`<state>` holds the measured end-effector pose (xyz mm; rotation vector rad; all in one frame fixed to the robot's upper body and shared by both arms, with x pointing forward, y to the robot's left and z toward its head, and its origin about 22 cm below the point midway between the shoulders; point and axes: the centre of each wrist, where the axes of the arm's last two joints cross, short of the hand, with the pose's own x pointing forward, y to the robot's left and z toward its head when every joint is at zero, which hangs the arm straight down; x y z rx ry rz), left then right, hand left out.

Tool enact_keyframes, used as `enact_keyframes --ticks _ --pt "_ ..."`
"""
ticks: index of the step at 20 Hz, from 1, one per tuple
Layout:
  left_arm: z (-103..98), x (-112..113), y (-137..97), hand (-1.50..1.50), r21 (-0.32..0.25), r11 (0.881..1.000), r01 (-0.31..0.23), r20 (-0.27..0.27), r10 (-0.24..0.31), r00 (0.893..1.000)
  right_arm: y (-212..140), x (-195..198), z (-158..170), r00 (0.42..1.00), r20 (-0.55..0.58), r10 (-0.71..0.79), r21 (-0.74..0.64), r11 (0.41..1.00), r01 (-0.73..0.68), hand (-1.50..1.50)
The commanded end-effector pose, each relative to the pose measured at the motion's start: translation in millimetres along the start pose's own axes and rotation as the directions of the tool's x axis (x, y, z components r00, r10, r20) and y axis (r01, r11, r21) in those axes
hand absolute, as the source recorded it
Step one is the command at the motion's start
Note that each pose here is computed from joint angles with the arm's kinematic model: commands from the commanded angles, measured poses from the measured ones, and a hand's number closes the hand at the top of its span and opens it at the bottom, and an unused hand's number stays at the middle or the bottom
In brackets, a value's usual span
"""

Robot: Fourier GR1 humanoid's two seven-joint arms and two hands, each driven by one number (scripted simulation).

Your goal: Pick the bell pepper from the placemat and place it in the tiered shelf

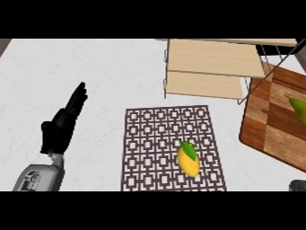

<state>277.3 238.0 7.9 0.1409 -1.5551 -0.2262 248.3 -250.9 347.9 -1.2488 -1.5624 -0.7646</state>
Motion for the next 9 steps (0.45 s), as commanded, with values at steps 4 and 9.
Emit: enact_keyframes --ticks 4,9 --pt "-1.7 2.1 14.4 0.00 0.026 1.000 -0.011 -0.011 0.011 1.000 -82.3 -22.6 -7.5 0.983 -0.072 0.168 0.051 0.985 -0.165 -1.50" --pt "1.0 -3.2 -6.1 0.00 0.031 1.000 0.001 -0.018 -0.001 1.000 -119.6 -53.1 -4.1 0.980 -0.082 0.179 0.138 0.976 -0.167 -1.50"
